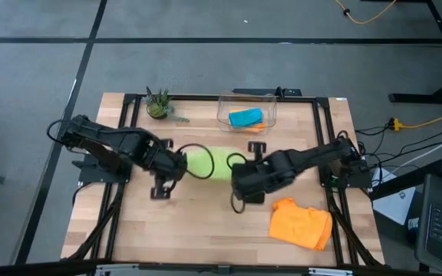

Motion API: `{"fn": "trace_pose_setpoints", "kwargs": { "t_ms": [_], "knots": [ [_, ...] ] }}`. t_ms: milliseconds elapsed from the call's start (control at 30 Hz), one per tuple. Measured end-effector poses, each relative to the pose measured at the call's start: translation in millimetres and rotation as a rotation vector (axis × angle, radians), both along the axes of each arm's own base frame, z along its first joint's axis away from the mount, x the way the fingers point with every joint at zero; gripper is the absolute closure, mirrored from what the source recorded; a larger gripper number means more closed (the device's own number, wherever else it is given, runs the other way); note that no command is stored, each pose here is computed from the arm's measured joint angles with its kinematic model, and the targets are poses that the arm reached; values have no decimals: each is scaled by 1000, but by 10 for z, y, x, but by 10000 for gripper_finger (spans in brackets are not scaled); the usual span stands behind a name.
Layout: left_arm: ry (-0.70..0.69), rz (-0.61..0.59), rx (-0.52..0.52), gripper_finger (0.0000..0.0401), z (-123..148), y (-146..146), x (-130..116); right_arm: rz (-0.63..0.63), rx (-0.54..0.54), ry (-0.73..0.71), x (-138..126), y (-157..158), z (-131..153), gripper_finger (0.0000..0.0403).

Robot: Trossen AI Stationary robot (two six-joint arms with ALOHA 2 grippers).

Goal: Fold microfiber towels
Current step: Fold the green towel on the table

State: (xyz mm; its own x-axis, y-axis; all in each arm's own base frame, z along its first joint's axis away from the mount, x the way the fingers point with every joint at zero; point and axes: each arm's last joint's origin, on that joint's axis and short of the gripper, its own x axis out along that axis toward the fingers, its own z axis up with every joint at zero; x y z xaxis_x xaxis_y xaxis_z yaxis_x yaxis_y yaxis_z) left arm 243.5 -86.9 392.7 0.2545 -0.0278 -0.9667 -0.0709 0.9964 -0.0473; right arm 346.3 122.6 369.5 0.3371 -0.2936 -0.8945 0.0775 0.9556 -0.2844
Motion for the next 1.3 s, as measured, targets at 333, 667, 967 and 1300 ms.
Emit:
{"fn": "trace_pose_setpoints", "kwargs": {
  "t_ms": [333,667,967,1300],
  "knots": [
    [-115,-150,-252,401,134,-618,-115,123,244,-79,-210,459,278,403],
    [-28,-64,62,401,-69,-348,-117,-4,53,-27,31,93,-79,403],
    [276,19,365,401,-1100,108,-24,-64,-136,71,347,-451,-1115,403],
    [379,126,563,401,-1600,551,-97,-70,-375,25,462,-915,-1523,403]
  ]
}}
